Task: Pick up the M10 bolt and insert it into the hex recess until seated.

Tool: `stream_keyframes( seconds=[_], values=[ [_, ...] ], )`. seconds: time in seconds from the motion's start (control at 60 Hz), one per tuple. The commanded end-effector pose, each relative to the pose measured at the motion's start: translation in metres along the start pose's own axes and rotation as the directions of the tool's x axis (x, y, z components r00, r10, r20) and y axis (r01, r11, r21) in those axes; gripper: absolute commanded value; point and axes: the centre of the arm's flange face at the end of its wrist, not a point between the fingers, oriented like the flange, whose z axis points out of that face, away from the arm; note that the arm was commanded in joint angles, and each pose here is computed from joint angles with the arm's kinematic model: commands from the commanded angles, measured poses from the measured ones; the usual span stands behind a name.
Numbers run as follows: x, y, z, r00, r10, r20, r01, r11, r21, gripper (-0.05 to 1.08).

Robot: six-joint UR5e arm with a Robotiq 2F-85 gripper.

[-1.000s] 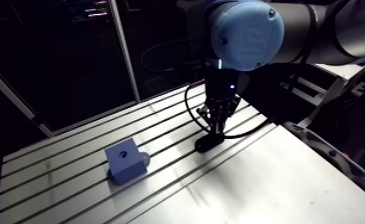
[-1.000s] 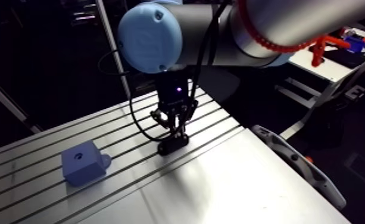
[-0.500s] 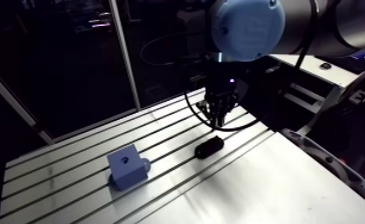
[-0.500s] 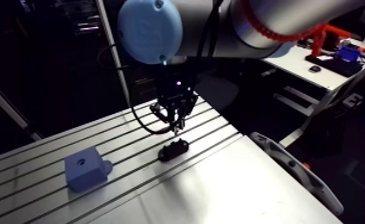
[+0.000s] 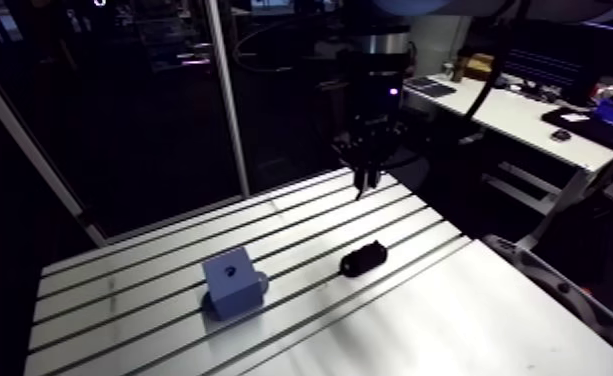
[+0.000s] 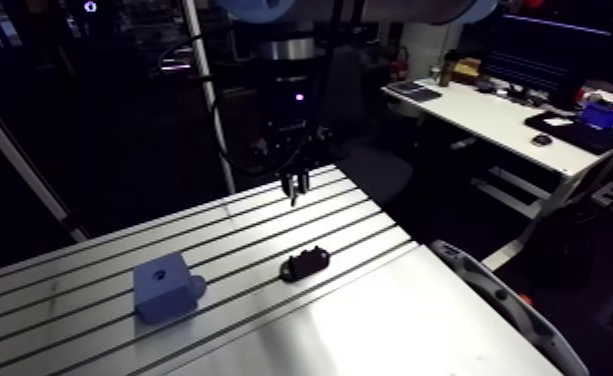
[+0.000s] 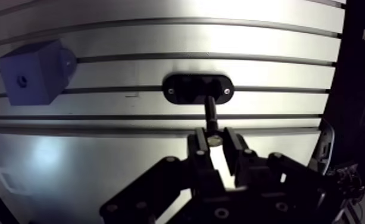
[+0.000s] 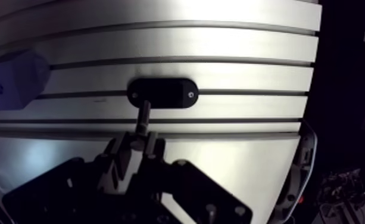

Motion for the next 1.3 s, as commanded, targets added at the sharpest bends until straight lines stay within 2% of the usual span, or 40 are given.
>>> stream_keyframes(
  seconds=[0.017,0.117,0.183,0.25,0.4,0.7,0.733,0.883,1.033,1.3],
  values=[
    [0.013,-0.046,-0.035,0.996,-0.082,0.024,0.082,0.997,-0.009,0.94],
    [0.016,-0.064,-0.037,0.992,-0.123,0.037,0.124,0.992,-0.011,0.94],
    [0.019,-0.085,-0.041,0.985,-0.165,0.049,0.166,0.986,-0.025,0.94],
    [0.020,-0.099,-0.043,0.980,-0.190,0.064,0.192,0.981,-0.027,0.94],
    [0.026,-0.127,-0.046,0.969,-0.225,0.102,0.228,0.974,-0.013,0.94],
    [0.044,-0.169,-0.043,0.963,-0.242,0.117,0.247,0.969,-0.026,0.94],
    [0.045,-0.185,-0.045,0.961,-0.253,0.114,0.259,0.965,-0.035,0.94],
    [0.054,-0.208,-0.042,0.954,-0.275,0.120,0.282,0.958,-0.042,0.94],
    [0.058,-0.215,-0.043,0.950,-0.286,0.130,0.293,0.955,-0.040,0.94],
    [0.060,-0.216,-0.035,0.939,-0.292,0.178,0.301,0.954,-0.019,0.94]
  ],
)
